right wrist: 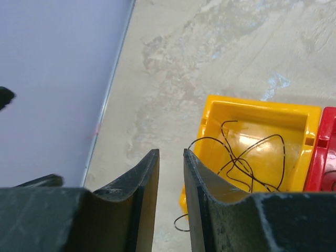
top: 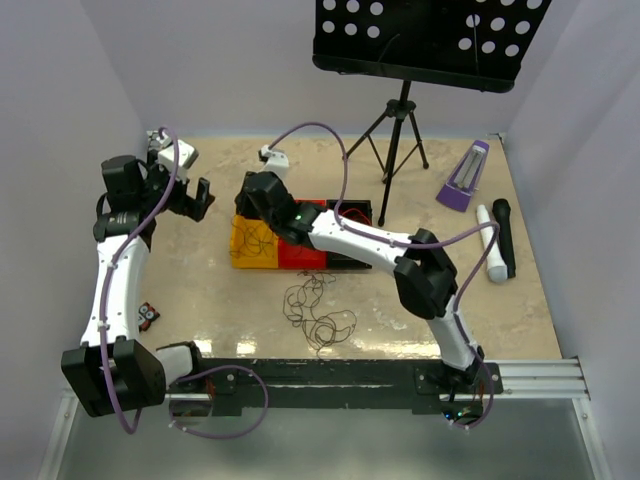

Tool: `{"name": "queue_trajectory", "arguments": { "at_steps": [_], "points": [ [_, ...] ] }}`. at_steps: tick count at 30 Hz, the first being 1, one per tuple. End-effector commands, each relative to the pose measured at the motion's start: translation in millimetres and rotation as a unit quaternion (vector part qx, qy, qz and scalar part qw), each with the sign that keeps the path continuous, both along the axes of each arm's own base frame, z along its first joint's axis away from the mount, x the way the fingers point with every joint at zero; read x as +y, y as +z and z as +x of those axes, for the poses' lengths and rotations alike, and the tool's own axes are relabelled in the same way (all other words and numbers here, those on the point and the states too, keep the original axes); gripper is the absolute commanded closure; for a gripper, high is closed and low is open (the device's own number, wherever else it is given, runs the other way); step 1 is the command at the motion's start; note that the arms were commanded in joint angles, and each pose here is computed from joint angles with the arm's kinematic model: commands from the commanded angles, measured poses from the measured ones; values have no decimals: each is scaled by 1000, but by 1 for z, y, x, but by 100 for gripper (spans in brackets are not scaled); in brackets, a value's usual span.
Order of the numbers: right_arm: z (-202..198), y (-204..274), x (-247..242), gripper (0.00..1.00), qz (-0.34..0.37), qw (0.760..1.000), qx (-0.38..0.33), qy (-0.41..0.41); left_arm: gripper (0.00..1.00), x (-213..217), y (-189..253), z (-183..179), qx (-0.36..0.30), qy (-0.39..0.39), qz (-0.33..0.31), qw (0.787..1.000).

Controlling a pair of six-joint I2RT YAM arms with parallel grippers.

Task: Untangle the cables
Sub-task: Place the cable in the bin.

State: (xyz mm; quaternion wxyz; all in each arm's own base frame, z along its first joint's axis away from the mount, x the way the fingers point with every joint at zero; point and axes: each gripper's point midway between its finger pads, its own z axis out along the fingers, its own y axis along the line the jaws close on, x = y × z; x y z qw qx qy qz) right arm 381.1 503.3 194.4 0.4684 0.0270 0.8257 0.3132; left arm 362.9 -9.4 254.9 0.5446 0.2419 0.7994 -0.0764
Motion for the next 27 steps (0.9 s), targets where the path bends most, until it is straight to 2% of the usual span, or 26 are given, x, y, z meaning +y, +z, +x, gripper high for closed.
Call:
{"name": "queue_trajectory", "arguments": {
  "at_steps": [1, 3, 5, 6, 9, 11, 14, 17, 18, 19, 21, 23, 27],
  "points": [
    [-1, 22, -23, 71, -10, 1000, -8, -10, 0, -8, 48, 1, -70, -33, 8, 997],
    [-10, 30, -35, 77, -11, 1000, -14, -3, 0, -22, 53, -8, -70, -74, -2, 995],
    [-29, 37, -55, 95, -2, 999, -29, 26, 0, -42, 47, -24, -66, -133, 1, 989],
    [-38, 43, -59, 100, 19, 998, -36, 46, 0, -52, 43, -33, -65, -164, 11, 984],
    [-64, 48, -94, 100, 74, 993, -36, 89, 0, -85, 24, -71, -70, -256, 39, 963],
    [-71, 60, -131, 100, 105, 992, -66, 40, 0, -103, 10, -102, -88, -319, 61, 942],
    [-82, 53, -167, 100, 83, 995, -60, 0, 0, -128, -9, -137, -120, -393, 69, 909],
    [-93, 44, -179, 100, 64, 996, -60, 7, 1, -150, -26, -157, -144, -441, 53, 884],
    [-95, 40, -182, 95, 53, 997, -57, 10, 2, -156, -32, -160, -144, -451, 48, 879],
    [-98, 28, -187, 77, 36, 998, -43, 7, 2, -166, -40, -167, -133, -469, 35, 872],
    [-104, 9, -197, 51, 17, 1000, -26, 3, 3, -182, -57, -179, -110, -503, 22, 857],
    [-114, -2, -208, 45, 24, 999, -22, -1, 6, -195, -79, -192, -77, -526, 6, 847],
    [-133, -8, -227, 44, 41, 999, -35, -7, 14, -212, -111, -197, -42, -535, -10, 844]
  ]
}}
